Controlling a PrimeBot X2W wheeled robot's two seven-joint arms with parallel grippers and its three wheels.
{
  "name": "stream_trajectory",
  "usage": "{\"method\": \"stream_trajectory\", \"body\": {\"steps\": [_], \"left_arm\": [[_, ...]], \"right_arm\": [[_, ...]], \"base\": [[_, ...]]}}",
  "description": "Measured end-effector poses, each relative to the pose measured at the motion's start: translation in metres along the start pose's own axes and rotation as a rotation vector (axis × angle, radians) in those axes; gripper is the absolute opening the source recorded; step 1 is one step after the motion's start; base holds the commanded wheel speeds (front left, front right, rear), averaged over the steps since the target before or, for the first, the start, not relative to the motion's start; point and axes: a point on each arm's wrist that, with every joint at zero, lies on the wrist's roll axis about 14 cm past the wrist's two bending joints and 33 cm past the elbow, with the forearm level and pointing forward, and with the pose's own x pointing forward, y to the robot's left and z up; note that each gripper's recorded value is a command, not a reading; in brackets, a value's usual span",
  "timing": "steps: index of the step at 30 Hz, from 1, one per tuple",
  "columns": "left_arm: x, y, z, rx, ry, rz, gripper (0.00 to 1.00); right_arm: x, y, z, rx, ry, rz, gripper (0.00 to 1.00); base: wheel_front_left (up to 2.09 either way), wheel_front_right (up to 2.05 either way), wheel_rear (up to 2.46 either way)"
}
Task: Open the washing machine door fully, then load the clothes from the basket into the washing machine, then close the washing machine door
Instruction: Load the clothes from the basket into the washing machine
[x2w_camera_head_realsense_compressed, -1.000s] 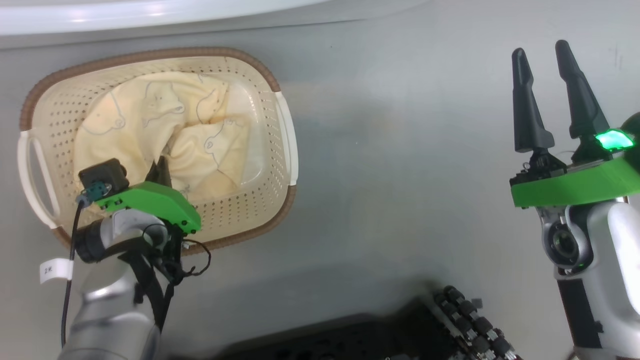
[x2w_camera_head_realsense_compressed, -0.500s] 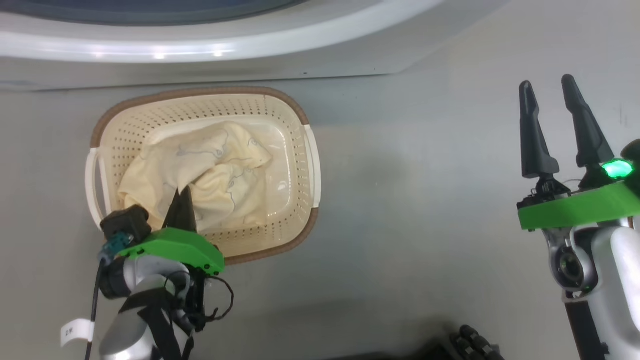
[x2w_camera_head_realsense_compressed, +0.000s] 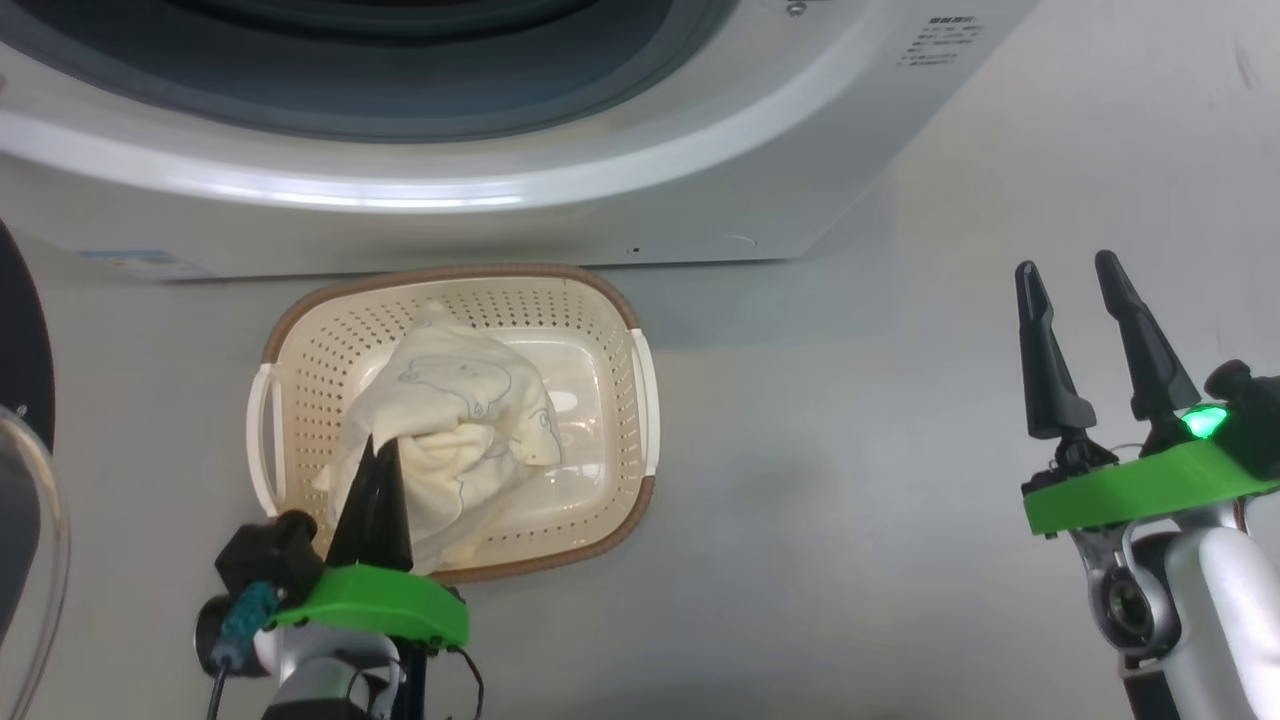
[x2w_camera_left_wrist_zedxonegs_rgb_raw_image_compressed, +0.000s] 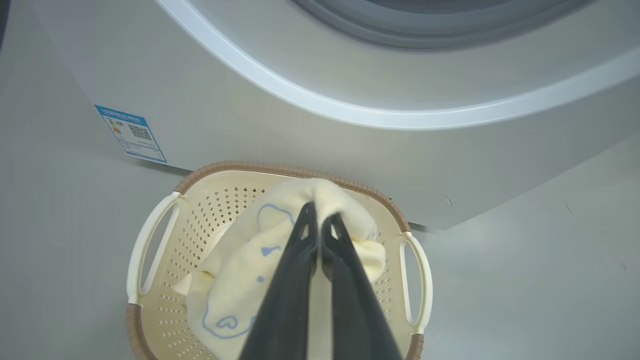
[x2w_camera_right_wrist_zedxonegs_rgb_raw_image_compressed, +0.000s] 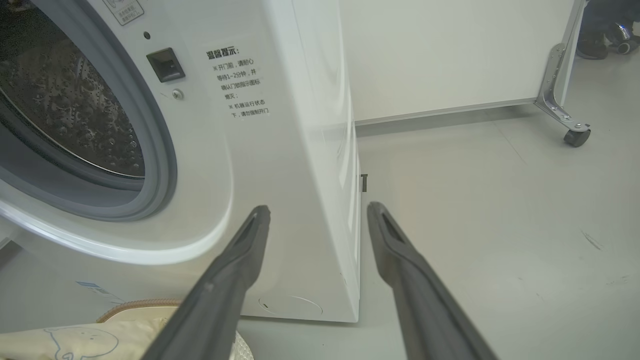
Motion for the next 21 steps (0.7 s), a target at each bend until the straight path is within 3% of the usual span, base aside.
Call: {"method": "stream_trajectory", "body": {"steps": [6, 21], "left_arm": [[-0.022, -0.008, 0.035, 0.058, -0.120, -0.026, 0.00], [-0.078, -0.008, 0.084, 0.079, -0.286, 0.010, 0.00]], "right_arm": [[-0.009, 0.005, 0.010, -0.007, -0.018, 0.008, 1.00], [-0.042, 0.016, 0.030, -0.013, -0.059, 0.020, 1.00]], "base": [[0.00, 0.00, 0.00], [0.00, 0.00, 0.00]]}}
